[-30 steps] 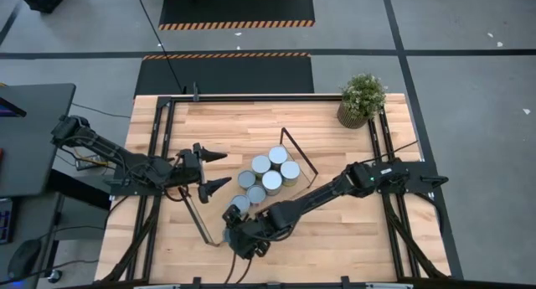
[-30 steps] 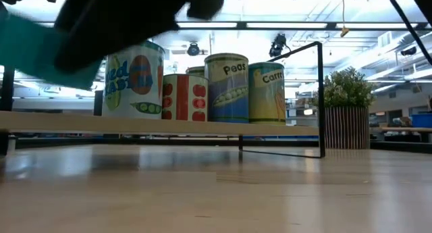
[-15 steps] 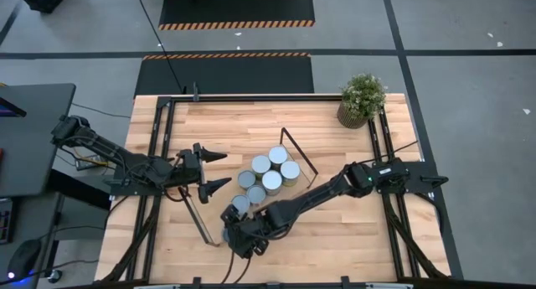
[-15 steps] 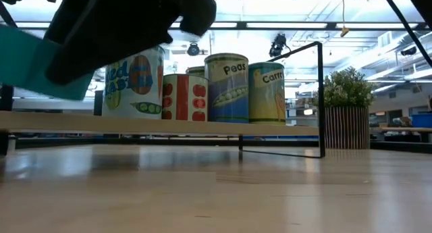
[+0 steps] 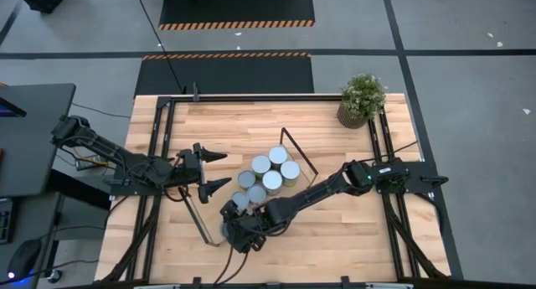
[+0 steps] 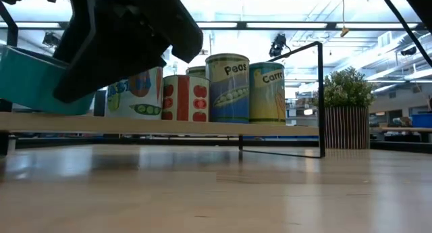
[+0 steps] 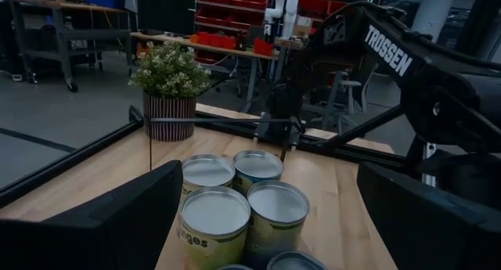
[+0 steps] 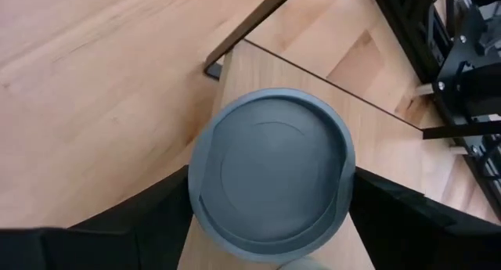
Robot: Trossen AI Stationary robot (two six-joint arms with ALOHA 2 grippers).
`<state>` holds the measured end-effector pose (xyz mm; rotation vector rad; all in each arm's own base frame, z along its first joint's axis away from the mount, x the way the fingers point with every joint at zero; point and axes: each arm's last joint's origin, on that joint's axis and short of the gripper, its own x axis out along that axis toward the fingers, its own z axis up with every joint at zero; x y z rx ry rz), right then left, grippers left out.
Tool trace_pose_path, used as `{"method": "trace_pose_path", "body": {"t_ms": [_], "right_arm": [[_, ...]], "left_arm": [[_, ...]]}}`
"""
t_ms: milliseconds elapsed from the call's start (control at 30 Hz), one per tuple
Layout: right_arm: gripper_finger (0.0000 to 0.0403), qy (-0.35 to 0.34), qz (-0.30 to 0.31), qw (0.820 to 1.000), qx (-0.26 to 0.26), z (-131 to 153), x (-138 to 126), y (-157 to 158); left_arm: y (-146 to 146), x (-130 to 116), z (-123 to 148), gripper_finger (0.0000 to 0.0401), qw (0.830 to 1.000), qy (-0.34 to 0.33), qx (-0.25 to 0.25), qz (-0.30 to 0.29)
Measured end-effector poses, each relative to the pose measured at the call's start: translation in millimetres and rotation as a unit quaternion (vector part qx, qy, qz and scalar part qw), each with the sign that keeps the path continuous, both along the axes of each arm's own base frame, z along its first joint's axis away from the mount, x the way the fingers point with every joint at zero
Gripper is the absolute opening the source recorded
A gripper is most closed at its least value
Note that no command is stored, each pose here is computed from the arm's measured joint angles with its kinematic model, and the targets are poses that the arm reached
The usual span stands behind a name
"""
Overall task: Pick and place cans onto a shelf
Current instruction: Put the small canned tuna on the shelf, then return to Home Position
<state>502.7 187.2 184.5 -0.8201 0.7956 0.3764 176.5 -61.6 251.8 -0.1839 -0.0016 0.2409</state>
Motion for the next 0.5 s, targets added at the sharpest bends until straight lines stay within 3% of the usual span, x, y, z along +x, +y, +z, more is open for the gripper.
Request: {"method": "trace_pose_path", "body": {"t_ms": [267, 500], "right_arm": [[0.0358, -0.016, -0.012, 1.0, -0.022, 0.7, -0.8, 4.3], [0.0361, -0.044, -0.037, 0.997, -0.049, 3.2, 0.0, 7.3]], "left_arm": [[0.0, 0.0, 0.0, 0.0389, 1.0, 0.0, 0.0, 0.0], [0.0, 0.0, 0.0, 0.0389, 1.0, 0.0, 0.0, 0.0]]}}
